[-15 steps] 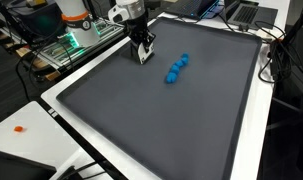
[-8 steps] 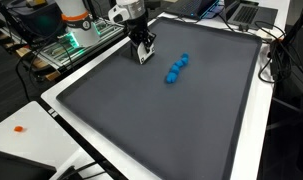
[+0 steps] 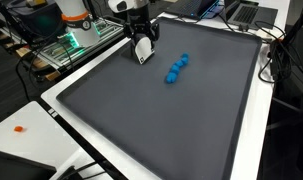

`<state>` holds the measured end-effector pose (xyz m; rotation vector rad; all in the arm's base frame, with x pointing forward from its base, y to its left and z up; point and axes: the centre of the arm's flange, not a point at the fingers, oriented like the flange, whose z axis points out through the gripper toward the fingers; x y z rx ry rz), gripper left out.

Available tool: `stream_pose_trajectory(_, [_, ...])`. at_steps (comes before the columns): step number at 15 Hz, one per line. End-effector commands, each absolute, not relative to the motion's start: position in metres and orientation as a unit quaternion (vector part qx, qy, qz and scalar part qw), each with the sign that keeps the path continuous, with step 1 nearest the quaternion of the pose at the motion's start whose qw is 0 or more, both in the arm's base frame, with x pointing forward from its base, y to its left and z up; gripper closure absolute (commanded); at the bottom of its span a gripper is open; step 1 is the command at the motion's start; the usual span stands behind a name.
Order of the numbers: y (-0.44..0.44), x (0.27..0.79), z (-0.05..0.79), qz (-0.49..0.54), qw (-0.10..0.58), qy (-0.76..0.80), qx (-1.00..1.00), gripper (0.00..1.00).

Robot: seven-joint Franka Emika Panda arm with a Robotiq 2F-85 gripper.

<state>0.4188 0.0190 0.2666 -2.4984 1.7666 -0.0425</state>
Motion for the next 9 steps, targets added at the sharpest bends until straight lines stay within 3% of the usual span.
stream_pose_trajectory(1, [0.024,0.420,0.316,-0.017,0.009,0.498,-0.867,0.00])
stream_pose_trajectory(9, [0.058,0.463,0.378,-0.027,-0.006,0.298,-0.954,0.00])
